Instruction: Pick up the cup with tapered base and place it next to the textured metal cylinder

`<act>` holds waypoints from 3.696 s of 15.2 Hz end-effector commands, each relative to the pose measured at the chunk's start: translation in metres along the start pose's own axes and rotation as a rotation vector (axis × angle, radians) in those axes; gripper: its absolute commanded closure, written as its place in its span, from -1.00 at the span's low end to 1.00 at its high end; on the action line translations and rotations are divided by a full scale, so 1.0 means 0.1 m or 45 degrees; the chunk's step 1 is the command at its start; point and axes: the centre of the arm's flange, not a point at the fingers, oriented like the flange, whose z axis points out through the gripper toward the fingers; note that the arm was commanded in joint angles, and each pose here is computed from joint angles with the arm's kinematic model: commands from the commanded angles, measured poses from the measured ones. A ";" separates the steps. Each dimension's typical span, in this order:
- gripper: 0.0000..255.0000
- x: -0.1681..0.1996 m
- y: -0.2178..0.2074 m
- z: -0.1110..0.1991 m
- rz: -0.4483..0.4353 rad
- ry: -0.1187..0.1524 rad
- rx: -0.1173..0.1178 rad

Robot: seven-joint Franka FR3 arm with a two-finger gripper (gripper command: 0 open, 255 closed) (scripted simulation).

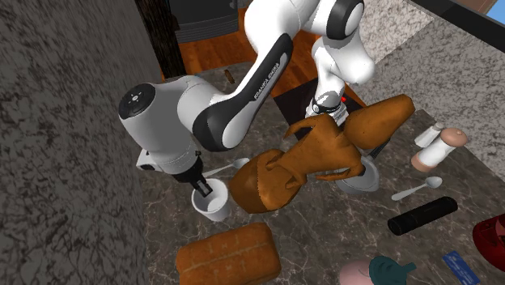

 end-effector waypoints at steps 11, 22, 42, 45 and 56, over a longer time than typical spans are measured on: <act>1.00 -0.06 -0.08 -0.63 0.000 0.000 0.000; 1.00 -0.11 -0.14 -1.21 0.000 0.000 0.000; 1.00 -1.46 -1.25 -1.29 0.000 0.000 0.000; 1.00 -1.77 -1.50 -1.24 0.000 0.000 0.000; 1.00 -2.88 -2.41 -1.03 0.000 0.000 0.000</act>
